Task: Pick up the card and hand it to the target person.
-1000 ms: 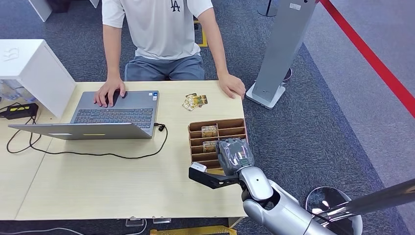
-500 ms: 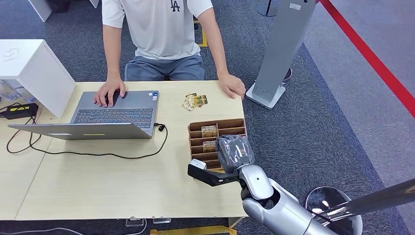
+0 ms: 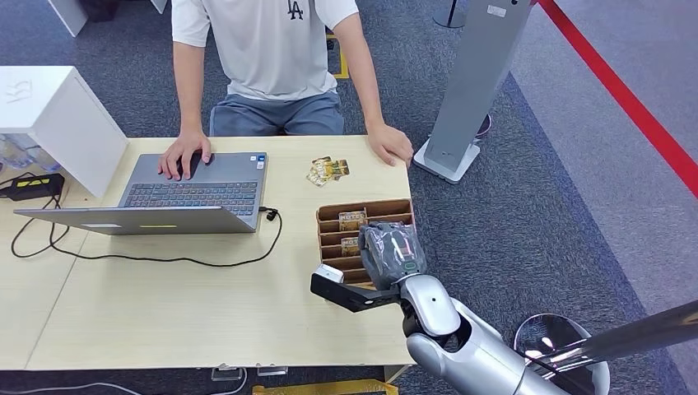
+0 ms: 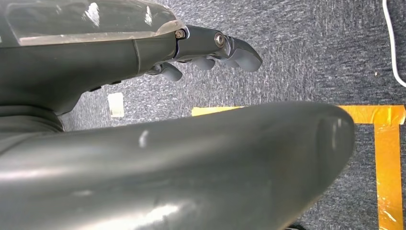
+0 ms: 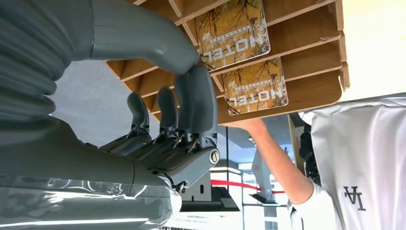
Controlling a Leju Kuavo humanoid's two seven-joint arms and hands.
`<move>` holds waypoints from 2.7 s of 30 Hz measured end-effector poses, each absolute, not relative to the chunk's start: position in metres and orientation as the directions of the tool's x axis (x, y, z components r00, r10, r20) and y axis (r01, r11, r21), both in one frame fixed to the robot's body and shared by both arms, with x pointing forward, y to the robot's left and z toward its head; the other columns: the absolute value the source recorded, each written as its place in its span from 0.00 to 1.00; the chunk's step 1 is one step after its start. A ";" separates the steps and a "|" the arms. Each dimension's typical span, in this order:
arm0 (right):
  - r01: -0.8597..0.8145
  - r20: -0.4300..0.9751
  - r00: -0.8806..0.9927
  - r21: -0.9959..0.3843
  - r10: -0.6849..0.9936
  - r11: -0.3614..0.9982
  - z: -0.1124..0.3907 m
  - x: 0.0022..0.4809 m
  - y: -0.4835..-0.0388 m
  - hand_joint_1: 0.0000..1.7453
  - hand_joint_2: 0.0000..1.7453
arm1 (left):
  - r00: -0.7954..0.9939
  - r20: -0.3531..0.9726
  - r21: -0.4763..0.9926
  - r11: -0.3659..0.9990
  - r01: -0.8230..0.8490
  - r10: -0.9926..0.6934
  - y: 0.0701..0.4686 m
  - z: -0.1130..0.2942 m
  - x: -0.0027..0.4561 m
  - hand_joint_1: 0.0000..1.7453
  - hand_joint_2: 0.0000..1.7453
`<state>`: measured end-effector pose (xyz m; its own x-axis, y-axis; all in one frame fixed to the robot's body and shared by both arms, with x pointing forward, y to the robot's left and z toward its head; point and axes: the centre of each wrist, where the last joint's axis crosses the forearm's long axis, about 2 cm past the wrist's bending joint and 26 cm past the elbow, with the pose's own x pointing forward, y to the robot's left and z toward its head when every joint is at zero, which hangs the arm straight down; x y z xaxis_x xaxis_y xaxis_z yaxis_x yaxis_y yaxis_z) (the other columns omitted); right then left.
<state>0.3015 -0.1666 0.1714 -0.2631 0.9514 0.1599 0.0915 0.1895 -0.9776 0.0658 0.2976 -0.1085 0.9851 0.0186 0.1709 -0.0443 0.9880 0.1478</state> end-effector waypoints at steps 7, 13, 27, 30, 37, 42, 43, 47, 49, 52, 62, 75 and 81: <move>0.049 0.181 -0.268 -0.978 0.946 0.201 0.166 0.302 -0.163 0.52 1.00 | 0.986 0.169 0.147 0.988 -0.037 0.011 0.298 -0.108 0.066 0.00 0.00; 0.021 0.195 -0.267 -0.978 0.944 0.208 0.160 0.307 -0.160 0.59 1.00 | 0.986 0.168 0.147 0.989 -0.031 0.006 0.298 -0.108 0.068 0.00 0.00; 0.031 0.216 -0.239 -0.973 0.947 0.230 0.158 0.320 -0.159 0.59 1.00 | 0.986 0.166 0.149 0.988 -0.027 0.002 0.297 -0.108 0.069 0.00 0.00; 0.032 0.216 -0.232 -0.973 0.948 0.230 0.158 0.320 -0.159 0.57 1.00 | 0.986 0.166 0.149 0.989 -0.024 -0.001 0.297 -0.108 0.069 0.00 0.00; 0.033 0.212 -0.230 -0.974 0.950 0.225 0.158 0.321 -0.160 0.51 1.00 | 0.986 0.165 0.150 0.989 -0.017 -0.008 0.297 -0.108 0.069 0.00 0.00; 0.031 0.208 -0.228 -0.975 0.951 0.221 0.158 0.321 -0.161 0.51 1.00 | 0.986 0.165 0.150 0.989 -0.017 -0.008 0.297 -0.108 0.069 0.00 0.00; 0.031 0.208 -0.227 -0.975 0.951 0.220 0.157 0.321 -0.161 0.51 1.00 | 0.986 0.165 0.150 0.989 -0.016 -0.009 0.297 -0.108 0.069 0.00 0.00; 0.032 0.209 -0.227 -0.975 0.951 0.221 0.157 0.321 -0.161 0.48 1.00 | 0.987 0.163 0.150 0.989 -0.016 -0.009 0.297 -0.108 0.069 0.00 0.00; 0.034 0.209 -0.227 -0.974 0.951 0.223 0.158 0.321 -0.161 0.46 1.00 | 0.987 0.163 0.150 0.989 -0.016 -0.009 0.297 -0.108 0.069 0.00 0.00; 0.035 0.210 -0.227 -0.974 0.951 0.224 0.158 0.321 -0.161 0.45 1.00 | 0.987 0.163 0.150 0.989 -0.014 -0.011 0.297 -0.108 0.069 0.00 0.00; 0.056 0.202 -0.237 -0.974 0.950 0.221 0.164 0.323 -0.160 0.48 1.00 | 0.987 0.162 0.150 0.989 -0.008 -0.016 0.296 -0.108 0.069 0.00 0.00; 0.045 0.201 -0.238 -0.975 0.950 0.218 0.163 0.323 -0.160 0.53 1.00 | 0.987 0.160 0.148 0.989 -0.005 -0.019 0.295 -0.108 0.069 0.00 0.00; 0.022 0.196 -0.234 -0.978 0.952 0.207 0.158 0.324 -0.161 0.53 1.00 | 0.988 0.156 0.147 0.989 -0.004 -0.019 0.295 -0.108 0.069 0.00 0.00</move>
